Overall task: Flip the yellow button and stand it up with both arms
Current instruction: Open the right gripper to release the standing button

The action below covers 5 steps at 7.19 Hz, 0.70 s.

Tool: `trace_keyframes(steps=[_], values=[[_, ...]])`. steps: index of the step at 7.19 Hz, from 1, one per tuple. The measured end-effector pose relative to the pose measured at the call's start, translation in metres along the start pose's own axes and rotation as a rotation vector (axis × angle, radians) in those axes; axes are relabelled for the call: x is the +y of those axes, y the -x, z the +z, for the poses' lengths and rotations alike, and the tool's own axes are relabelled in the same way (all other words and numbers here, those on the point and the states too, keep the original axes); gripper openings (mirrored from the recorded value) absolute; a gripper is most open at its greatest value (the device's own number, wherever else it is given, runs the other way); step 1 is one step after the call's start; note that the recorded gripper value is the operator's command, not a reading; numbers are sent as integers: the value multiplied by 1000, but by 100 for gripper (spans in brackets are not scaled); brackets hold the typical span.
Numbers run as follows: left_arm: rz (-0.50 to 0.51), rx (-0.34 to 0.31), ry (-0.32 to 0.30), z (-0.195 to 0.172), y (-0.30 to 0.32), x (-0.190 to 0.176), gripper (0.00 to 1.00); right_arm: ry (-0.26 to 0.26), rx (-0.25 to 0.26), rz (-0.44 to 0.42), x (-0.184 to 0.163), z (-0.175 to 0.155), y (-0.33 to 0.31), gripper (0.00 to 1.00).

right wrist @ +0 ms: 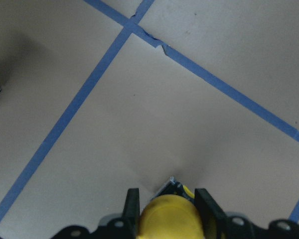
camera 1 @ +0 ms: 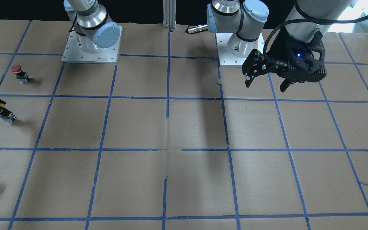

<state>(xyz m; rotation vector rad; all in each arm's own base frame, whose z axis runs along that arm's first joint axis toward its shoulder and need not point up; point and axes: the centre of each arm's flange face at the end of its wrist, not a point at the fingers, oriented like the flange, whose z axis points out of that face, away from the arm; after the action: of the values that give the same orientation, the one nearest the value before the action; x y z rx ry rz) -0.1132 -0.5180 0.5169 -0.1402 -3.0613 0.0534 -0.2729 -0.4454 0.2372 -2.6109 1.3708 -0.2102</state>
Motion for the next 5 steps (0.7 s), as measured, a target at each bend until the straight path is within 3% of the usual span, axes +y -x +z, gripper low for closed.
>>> trace_keyframes(steps=[1, 2, 3, 4, 5], values=[[0, 6, -8, -4, -1, 0, 100, -5, -26, -1, 14, 1, 1, 47], [0, 7, -12, -6, -1, 2, 100, -10, -40, 0, 21, 3, 0, 51], [-1, 7, -16, -8, -2, 4, 100, -18, -39, -3, 21, 5, -4, 79], [-3, 7, -18, -10, -2, 6, 100, -28, -29, -5, 20, 7, -8, 100], [-6, 7, -20, -11, -2, 7, 100, -35, -12, -3, 20, 6, -11, 100]])
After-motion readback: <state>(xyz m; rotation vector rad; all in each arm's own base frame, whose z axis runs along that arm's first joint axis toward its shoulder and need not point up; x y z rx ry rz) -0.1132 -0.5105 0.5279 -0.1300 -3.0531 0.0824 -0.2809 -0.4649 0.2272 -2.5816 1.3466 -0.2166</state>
